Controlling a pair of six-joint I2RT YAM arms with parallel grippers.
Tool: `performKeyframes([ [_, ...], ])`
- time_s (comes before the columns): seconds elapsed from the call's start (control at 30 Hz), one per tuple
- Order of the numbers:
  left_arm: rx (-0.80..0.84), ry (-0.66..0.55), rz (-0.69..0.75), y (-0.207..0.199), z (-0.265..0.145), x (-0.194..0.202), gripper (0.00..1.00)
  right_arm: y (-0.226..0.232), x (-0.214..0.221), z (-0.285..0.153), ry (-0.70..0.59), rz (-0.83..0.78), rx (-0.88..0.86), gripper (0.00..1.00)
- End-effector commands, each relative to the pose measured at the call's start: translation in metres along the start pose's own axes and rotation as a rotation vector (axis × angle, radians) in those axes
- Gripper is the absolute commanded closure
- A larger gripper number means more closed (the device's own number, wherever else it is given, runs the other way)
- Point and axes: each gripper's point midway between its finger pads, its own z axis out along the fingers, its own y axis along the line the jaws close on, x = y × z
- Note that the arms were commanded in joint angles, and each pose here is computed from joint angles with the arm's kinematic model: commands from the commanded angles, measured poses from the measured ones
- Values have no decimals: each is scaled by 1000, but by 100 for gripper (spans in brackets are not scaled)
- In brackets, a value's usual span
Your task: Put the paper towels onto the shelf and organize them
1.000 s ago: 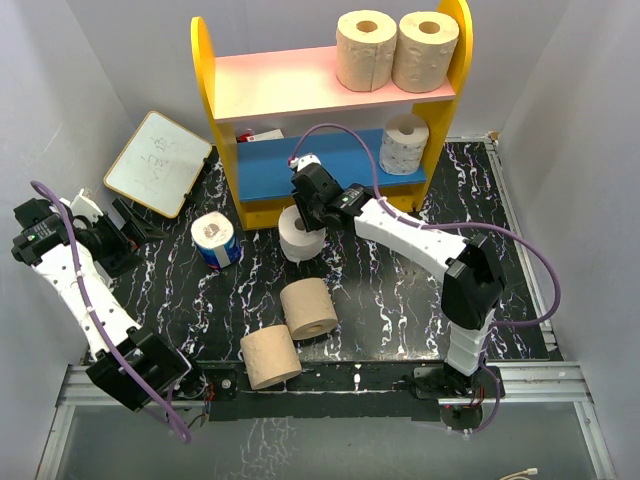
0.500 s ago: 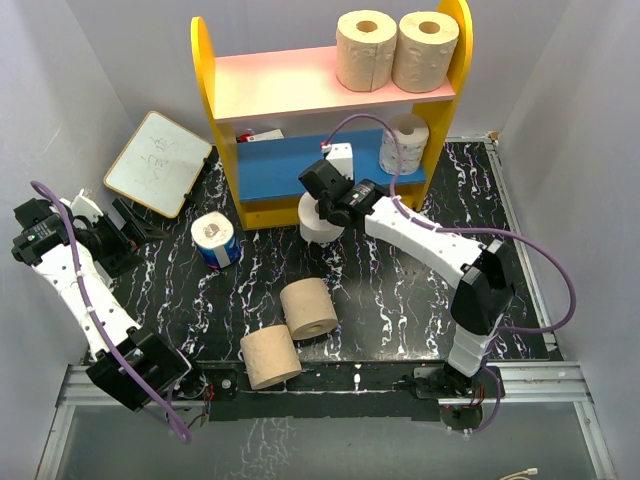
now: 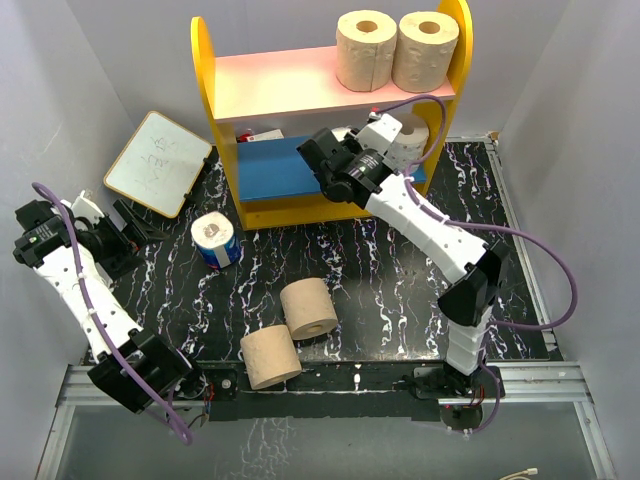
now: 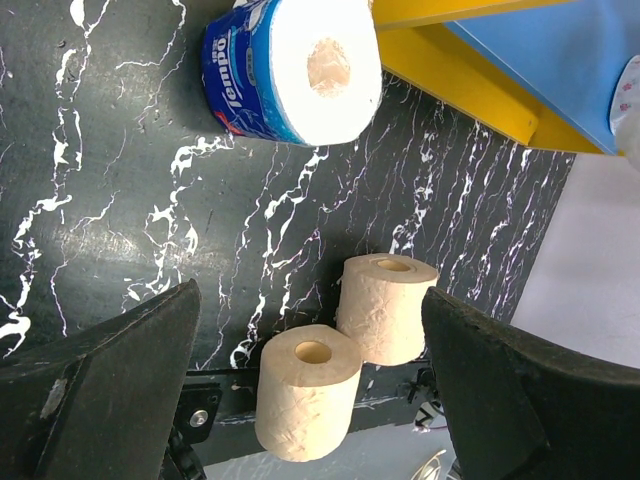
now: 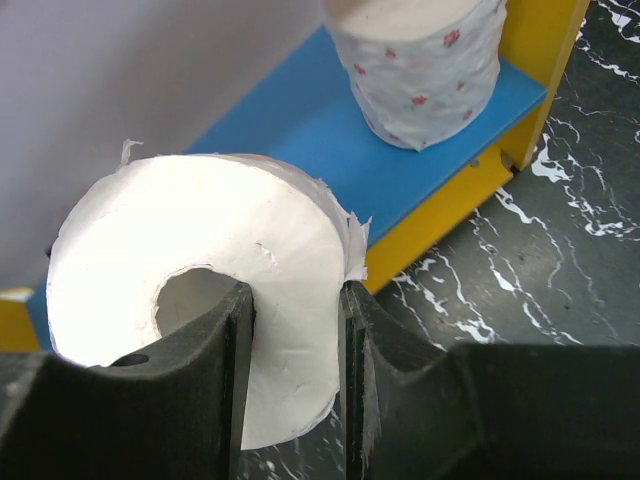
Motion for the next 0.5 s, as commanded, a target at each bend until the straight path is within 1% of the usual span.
performKeyframes([
  [0.0,7,-17,4,-4,-4,4,10,4,-43,5,-165,211,59,100],
  [0.17,2,-13,-1,-2,-3,4,10,4,-39,15,-177,229,86,100],
  [0.33,3,-8,-4,-2,-2,3,10,-3,-32,43,-106,205,115,98],
  [0.47,6,-8,-3,-2,-2,3,10,-17,-35,73,-46,222,150,99],
])
